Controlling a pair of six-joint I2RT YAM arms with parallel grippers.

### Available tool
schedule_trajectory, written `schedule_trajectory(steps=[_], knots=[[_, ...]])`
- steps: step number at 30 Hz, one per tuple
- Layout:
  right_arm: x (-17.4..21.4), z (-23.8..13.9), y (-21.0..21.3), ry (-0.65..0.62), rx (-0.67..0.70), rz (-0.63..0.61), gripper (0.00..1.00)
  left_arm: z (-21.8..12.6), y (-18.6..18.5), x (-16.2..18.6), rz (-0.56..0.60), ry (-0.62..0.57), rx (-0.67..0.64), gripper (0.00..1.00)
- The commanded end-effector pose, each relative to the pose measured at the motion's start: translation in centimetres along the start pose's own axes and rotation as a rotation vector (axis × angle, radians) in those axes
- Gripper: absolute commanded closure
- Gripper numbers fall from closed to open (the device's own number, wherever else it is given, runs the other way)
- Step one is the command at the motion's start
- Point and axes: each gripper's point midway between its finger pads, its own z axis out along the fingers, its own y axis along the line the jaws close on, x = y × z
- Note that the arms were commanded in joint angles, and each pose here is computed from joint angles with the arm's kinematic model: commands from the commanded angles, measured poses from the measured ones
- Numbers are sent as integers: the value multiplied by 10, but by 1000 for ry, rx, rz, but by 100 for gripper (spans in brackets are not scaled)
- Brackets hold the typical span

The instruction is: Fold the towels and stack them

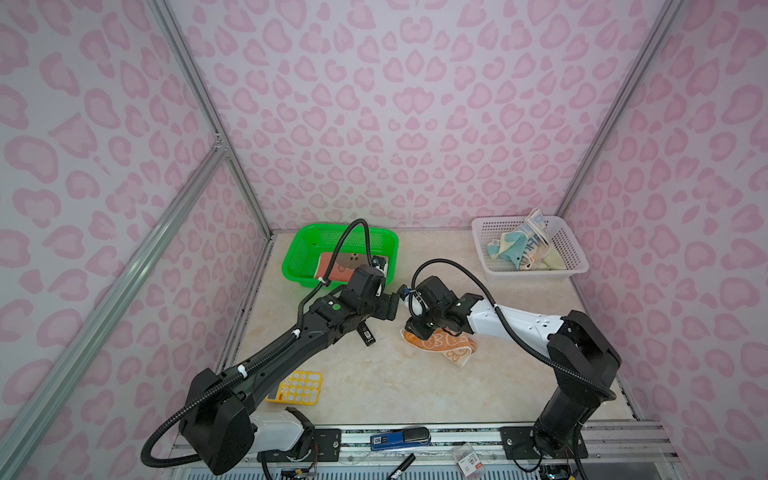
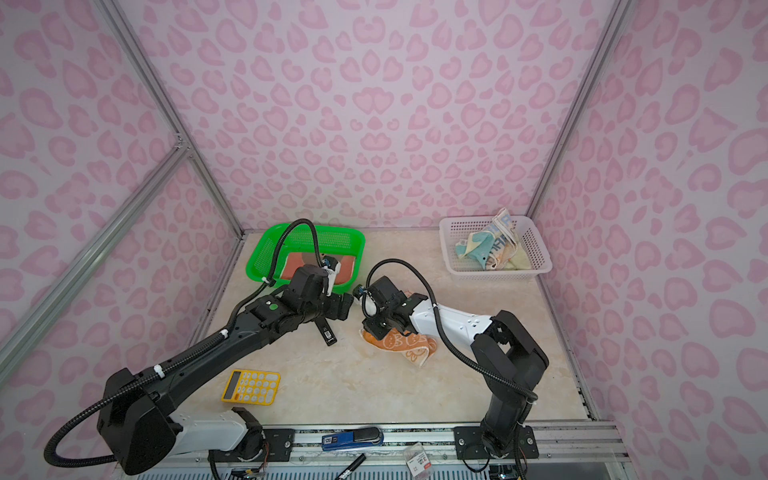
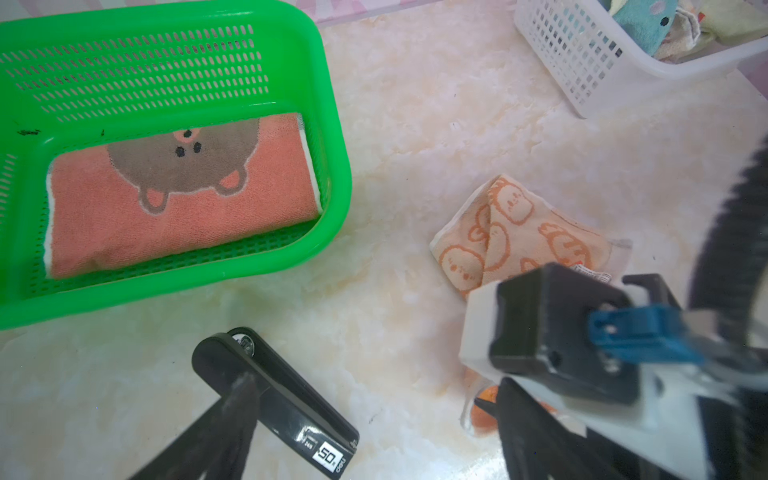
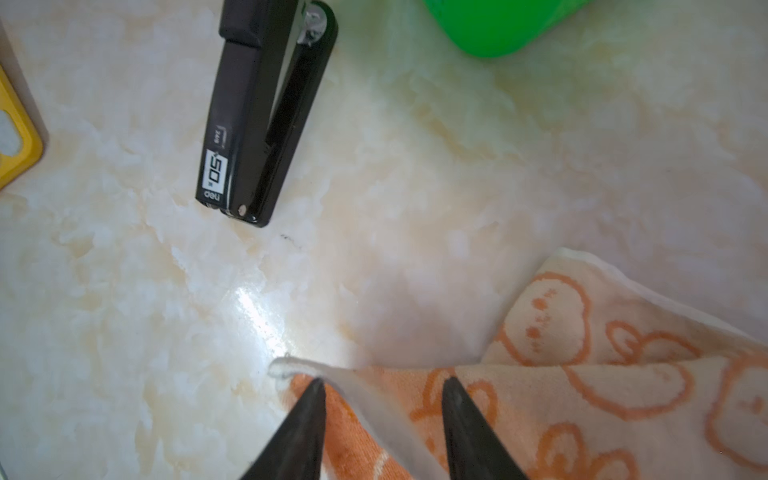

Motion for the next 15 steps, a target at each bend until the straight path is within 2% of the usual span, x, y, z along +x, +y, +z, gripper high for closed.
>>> schedule_trajectory(steps=[1,8,11,15], knots=[[-10,-19,-12,-58,30,30,53,3,-6,8,9,22,36,10],[-13,-77,-57,-189,165,48,53,23,-39,50,86,208,165,14],[-4,-90,-80,-173,270,32,53,23,-60,64,146,261,196,15],[6,-101,-101,-160,343,38,53,19,-84,88,258,336,200,15]])
